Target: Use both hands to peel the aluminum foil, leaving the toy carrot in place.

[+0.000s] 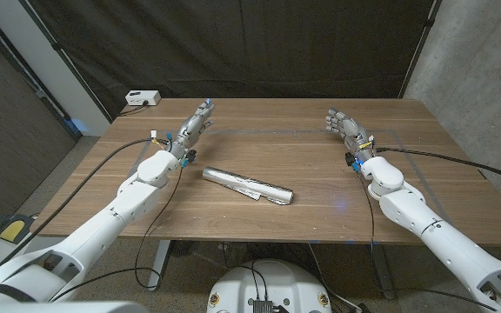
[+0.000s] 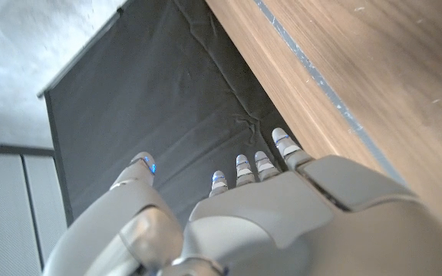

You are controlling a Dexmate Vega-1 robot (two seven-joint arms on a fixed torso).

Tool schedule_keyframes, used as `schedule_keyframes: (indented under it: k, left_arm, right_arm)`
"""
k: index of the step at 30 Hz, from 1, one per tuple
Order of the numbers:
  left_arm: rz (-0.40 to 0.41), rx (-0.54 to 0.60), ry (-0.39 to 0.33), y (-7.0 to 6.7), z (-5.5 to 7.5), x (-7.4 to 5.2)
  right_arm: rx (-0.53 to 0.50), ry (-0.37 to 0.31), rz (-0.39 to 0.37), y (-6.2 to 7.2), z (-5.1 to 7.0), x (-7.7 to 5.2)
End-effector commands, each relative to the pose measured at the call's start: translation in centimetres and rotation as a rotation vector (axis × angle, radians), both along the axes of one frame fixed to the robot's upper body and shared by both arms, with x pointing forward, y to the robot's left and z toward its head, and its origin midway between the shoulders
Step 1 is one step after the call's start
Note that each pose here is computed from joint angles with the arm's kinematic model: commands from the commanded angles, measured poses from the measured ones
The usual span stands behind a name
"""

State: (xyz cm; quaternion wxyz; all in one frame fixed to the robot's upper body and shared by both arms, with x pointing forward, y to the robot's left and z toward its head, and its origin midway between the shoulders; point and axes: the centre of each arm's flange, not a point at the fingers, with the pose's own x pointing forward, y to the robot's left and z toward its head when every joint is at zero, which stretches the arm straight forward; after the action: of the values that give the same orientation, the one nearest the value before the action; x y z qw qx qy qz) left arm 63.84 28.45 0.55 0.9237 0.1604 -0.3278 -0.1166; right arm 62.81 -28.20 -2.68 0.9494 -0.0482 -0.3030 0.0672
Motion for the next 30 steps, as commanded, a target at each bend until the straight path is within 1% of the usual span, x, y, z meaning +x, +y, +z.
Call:
schedule_keyframes:
  k: [1,7,14,17,24,30]
  left_arm:
    - [0.029,0.170,-0.088,-0.3,1.8,-1.9]
    - [0.038,0.215,-0.124,-0.4,2.5,-3.0]
    - [0.051,0.270,-0.153,-0.4,2.8,-4.1]
    - [0.070,0.289,-0.166,-0.4,2.8,-4.7]
    - [0.102,0.353,-0.203,-0.5,3.3,-6.2]
    - [0.098,0.431,-0.229,-0.7,3.8,-7.1]
  right_arm:
    - [-0.005,0.011,0.006,0.7,-0.8,-0.6]
    - [-0.009,0.012,0.014,1.1,-1.2,-0.9]
    - [-0.009,0.008,0.033,2.1,-1.9,-1.1]
    - [-0.012,0.003,0.039,2.6,-2.1,-1.3]
    - [-0.010,-0.014,0.047,3.2,-2.7,-1.9]
    - [-0.005,-0.028,0.042,3.8,-3.1,-2.5]
